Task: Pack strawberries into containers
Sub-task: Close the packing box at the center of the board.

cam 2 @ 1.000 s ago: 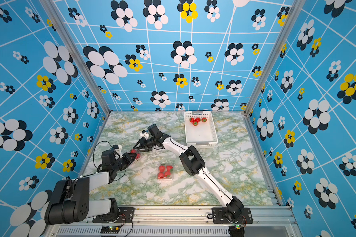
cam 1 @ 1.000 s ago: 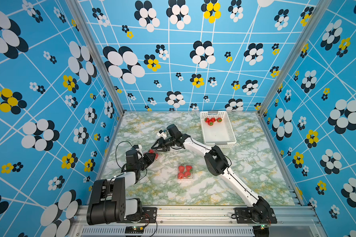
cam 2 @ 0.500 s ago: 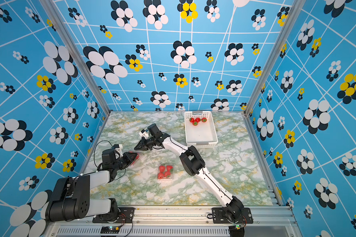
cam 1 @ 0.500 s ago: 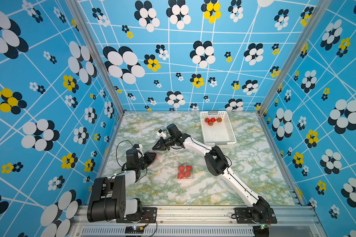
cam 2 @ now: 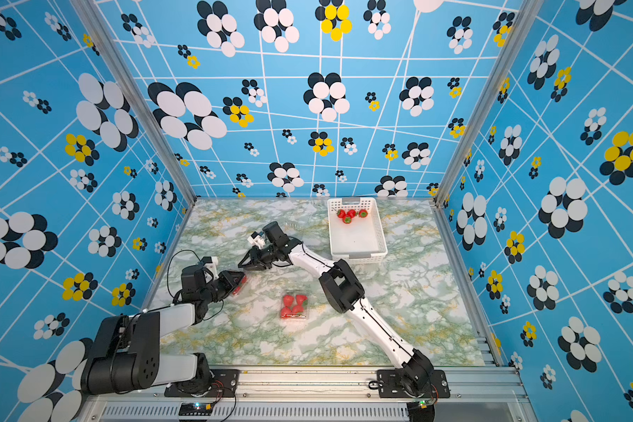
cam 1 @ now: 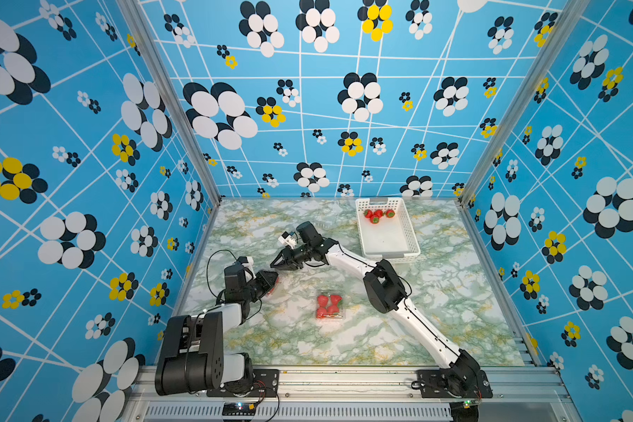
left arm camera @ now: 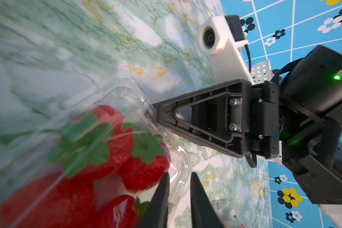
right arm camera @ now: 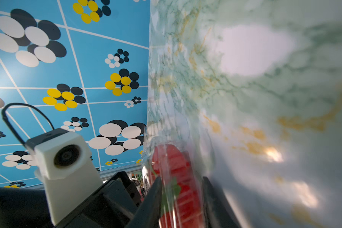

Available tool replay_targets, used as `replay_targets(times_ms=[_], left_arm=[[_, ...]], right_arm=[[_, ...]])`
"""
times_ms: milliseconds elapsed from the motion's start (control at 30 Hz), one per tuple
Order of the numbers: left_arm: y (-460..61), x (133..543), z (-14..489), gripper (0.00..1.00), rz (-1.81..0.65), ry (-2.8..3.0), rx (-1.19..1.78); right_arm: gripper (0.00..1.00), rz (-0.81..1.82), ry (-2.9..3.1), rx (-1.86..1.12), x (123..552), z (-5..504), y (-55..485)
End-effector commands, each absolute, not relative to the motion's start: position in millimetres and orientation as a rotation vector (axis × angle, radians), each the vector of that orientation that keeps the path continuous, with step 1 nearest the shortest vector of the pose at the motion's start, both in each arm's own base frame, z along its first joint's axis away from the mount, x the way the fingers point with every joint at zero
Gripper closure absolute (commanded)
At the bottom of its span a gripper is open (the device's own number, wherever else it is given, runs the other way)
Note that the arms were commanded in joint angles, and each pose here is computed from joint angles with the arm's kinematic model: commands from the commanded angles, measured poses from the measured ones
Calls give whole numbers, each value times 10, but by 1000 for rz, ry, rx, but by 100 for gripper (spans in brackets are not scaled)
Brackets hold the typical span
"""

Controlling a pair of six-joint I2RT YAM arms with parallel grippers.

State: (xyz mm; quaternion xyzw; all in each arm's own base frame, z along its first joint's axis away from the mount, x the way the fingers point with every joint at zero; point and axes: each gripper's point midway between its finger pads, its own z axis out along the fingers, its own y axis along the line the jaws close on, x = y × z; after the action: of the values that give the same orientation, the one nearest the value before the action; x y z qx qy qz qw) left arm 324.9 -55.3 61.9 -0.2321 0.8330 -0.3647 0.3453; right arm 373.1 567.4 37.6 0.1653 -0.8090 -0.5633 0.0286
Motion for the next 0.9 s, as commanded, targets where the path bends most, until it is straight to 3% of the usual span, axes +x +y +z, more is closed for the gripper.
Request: replay_targets(times_ms=[0, 267, 600, 867], left_arm=[[-544, 3116, 519, 75, -926, 2195, -642], [-459, 3132, 761, 70, -863, 2162, -606], [-412, 3134, 733, 70, -868, 2151, -628], [-386, 3152, 938, 50, -865, 2105, -604]], right_arm=[[57, -1743, -2517, 502, 3759, 548, 5621], [51, -1832, -2505, 408, 3940, 682, 5520], [49, -1802, -2529, 328, 3790, 594, 5253], [48, -1815, -2540, 276, 3771, 566, 5102]])
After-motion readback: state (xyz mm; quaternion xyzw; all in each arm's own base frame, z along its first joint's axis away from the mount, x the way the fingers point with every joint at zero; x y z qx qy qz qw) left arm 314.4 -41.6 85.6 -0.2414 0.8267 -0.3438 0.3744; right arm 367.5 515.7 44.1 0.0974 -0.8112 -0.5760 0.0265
